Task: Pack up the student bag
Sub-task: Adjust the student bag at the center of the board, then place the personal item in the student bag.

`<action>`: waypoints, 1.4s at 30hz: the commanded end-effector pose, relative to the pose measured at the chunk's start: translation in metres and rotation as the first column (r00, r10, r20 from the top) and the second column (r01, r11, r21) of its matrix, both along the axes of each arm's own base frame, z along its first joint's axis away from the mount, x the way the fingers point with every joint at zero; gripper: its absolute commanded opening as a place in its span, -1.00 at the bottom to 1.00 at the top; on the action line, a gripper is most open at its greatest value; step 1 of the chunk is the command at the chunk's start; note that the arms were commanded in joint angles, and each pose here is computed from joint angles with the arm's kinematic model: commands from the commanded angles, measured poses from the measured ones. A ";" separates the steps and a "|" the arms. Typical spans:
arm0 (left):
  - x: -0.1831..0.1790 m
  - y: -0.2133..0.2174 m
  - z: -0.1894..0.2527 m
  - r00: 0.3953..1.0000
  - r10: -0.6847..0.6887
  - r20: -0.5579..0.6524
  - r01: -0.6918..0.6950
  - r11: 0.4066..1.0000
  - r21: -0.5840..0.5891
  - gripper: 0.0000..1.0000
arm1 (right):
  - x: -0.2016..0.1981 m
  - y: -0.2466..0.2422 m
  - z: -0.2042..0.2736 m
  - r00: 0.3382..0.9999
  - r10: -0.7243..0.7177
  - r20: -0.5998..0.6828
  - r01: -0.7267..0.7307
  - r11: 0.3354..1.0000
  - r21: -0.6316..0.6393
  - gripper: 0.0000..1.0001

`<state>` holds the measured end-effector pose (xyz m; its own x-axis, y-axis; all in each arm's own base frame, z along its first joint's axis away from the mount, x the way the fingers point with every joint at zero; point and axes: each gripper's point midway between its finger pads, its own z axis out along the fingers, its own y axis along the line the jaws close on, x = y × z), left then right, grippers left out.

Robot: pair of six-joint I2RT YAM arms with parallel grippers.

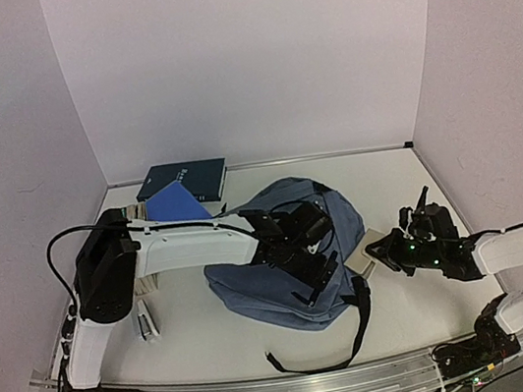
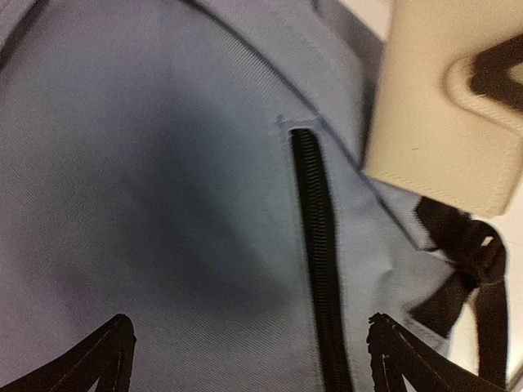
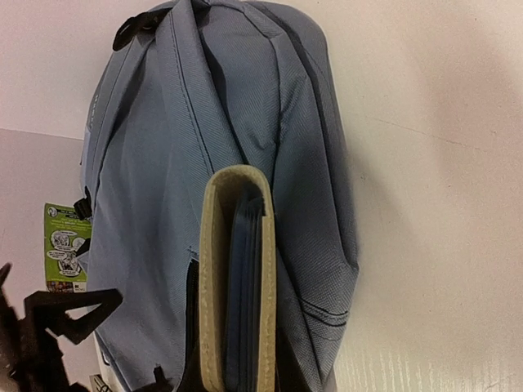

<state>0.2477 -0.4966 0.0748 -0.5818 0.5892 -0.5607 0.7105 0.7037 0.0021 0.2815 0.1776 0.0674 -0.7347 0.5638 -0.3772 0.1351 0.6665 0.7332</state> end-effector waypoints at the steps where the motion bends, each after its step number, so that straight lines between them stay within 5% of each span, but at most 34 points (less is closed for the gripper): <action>1: 0.025 -0.004 0.013 0.999 -0.027 0.025 0.028 0.999 -0.027 0.99 | -0.015 -0.008 -0.017 0.998 0.002 -0.057 -0.004 0.999 -0.038 -1.00; 17: 0.015 -0.012 -0.018 0.990 -0.096 -0.099 0.090 0.994 -0.063 0.99 | -0.018 -0.007 -0.011 0.999 0.008 -0.046 -0.009 1.000 -0.013 -1.00; 28: 0.030 0.012 -0.051 0.998 -0.002 -0.056 0.007 0.996 0.088 0.97 | -0.018 -0.005 -0.008 0.999 0.013 -0.041 -0.013 1.000 -0.003 -1.00; 42: 0.029 0.023 -0.068 0.985 0.025 -0.171 -0.022 1.000 0.022 0.33 | -0.020 -0.005 -0.002 0.999 0.016 -0.033 -0.015 1.000 0.014 -1.00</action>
<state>0.2753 -0.4948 0.0309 -0.6250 0.5928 -0.5079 0.7170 0.6932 -0.0732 0.2675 0.1742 0.0690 -0.7462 0.5632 -0.3549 0.1393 0.6535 0.7440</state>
